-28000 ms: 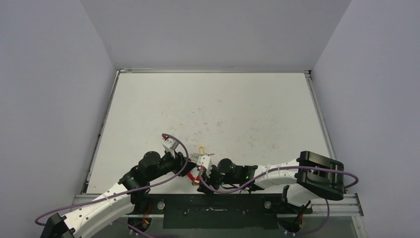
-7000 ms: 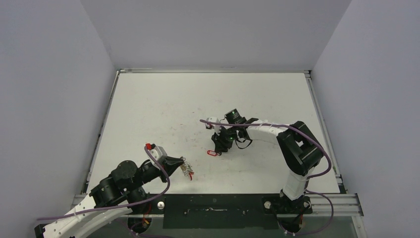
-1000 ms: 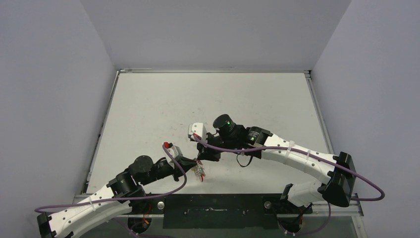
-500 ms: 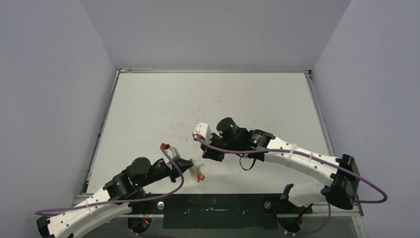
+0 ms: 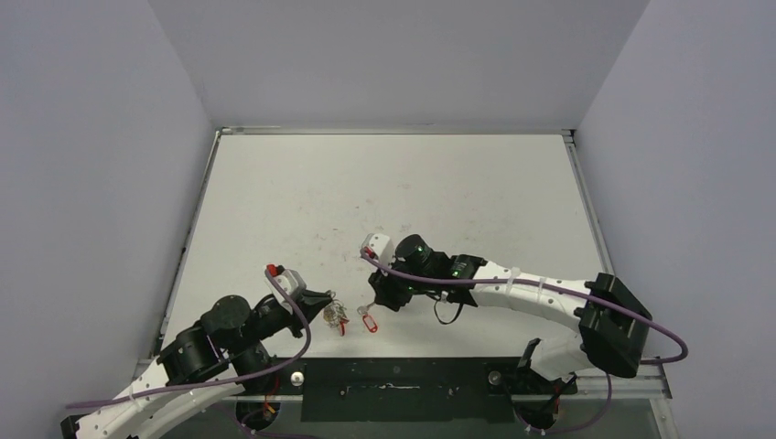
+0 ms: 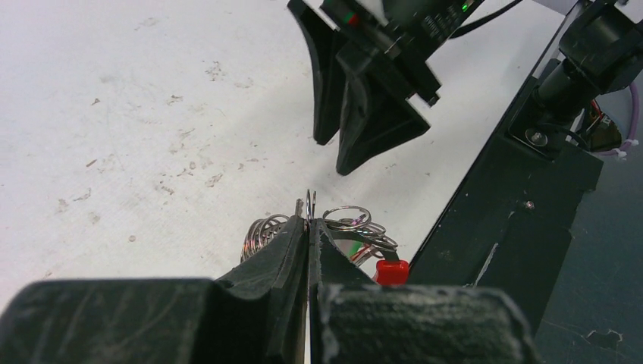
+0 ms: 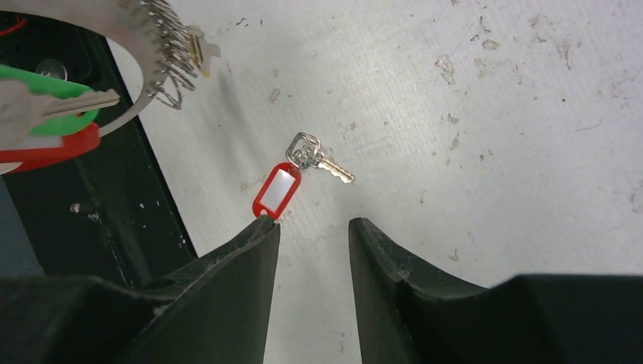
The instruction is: Put the keys on the keyring
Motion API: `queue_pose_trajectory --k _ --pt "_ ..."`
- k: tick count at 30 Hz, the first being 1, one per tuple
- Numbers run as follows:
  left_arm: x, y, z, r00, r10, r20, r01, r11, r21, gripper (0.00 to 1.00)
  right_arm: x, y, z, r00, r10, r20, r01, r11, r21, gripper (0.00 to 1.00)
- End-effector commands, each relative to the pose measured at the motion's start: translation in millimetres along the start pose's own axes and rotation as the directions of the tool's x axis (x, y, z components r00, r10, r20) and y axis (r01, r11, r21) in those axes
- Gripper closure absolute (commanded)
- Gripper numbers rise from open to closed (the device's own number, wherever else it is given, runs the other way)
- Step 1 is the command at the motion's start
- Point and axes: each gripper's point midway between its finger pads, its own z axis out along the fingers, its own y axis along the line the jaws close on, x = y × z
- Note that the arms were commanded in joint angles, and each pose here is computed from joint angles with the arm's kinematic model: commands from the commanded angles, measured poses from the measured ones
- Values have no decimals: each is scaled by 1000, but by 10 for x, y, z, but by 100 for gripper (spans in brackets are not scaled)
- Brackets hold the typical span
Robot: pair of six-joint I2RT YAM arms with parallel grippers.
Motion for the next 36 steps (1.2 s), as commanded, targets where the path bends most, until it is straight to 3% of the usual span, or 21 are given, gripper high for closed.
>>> queue_pose_trajectory --k 1,9,13,20,36 --pt "-268 51 -163 997 9 83 -6 999 -31 100 -296 -40 272 992 82 92 -82 997 -8 59" --pt "-285 54 -217 993 15 113 -12 1000 -28 100 -106 -11 732 971 238 -15 -239 970 -54 56" --pt "-282 52 -212 994 21 112 -18 999 -27 100 -7 1 858 961 271 -48 -273 960 -55 60" --pt "-282 54 -206 993 28 113 -25 999 -27 100 21 67 894 960 274 -63 -278 957 -81 75" --pt "-267 63 -191 994 33 107 -30 999 -31 100 184 134 927 953 276 -127 -288 953 -90 75"
